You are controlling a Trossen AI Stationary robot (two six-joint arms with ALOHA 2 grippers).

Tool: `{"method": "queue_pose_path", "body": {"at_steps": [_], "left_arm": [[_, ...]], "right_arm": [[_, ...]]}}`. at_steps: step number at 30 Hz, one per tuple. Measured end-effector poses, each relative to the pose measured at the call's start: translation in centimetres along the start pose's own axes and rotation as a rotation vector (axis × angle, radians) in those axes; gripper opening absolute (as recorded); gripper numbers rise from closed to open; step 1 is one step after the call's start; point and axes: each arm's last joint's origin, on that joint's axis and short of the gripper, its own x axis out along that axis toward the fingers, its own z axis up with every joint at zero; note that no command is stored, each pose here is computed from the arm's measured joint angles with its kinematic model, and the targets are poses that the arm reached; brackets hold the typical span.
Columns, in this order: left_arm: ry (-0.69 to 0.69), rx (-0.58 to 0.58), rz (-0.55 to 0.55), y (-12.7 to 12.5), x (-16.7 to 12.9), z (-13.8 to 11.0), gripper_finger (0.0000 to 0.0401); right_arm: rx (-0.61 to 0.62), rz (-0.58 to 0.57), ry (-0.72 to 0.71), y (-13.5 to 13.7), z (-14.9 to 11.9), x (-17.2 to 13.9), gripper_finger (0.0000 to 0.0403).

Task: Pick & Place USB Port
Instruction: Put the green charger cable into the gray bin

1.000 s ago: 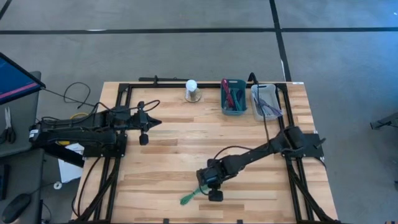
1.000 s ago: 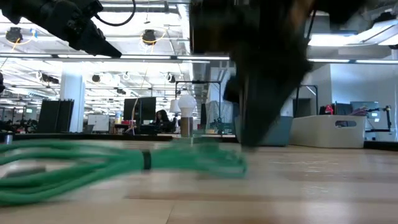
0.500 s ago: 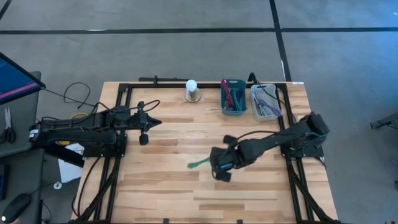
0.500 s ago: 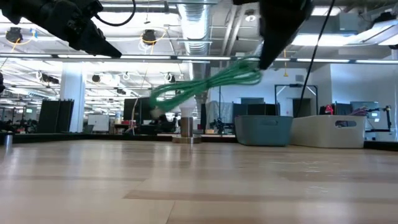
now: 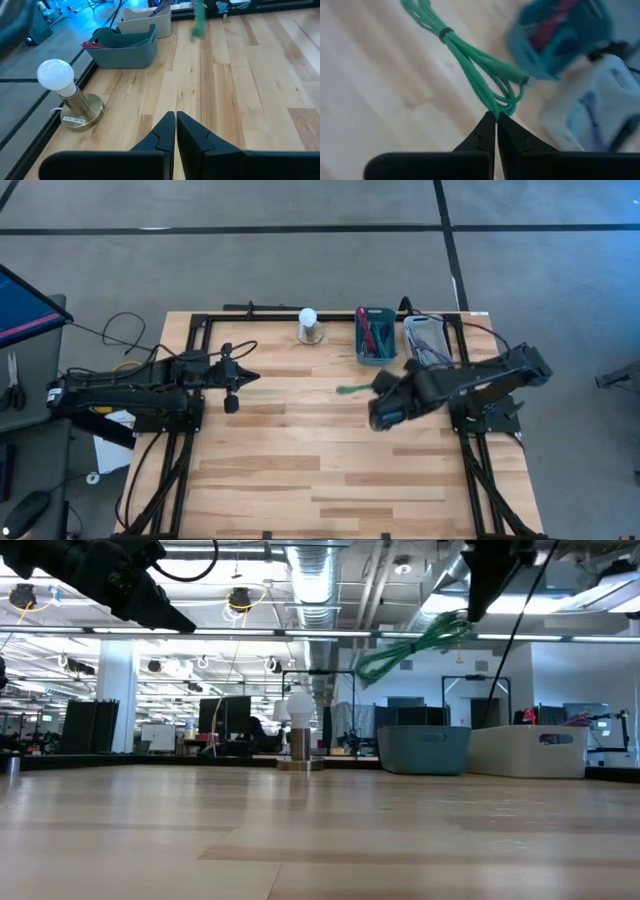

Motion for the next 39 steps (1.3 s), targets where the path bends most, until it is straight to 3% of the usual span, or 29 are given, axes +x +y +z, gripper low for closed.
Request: {"method": "queue_pose_path", "body": {"at_steps": [7,27,39], "left_arm": [[-0.001,0.0,0.0,0.0,0.0,0.0,0.0017],[0.0,0.0,0.0,0.0,0.0,0.0,0.0017],[-0.001,0.0,0.0,0.0,0.0,0.0,0.0017]], "right_arm": [[0.095,-0.147,0.026,-3.5,-0.1,-0.1,0.0],[0.488,-0.34,0.132,-12.5,-5.4,4.6,0.0],[0.667,-0.456,0.231,-16.3,-5.8,6.8,0.0]]}}
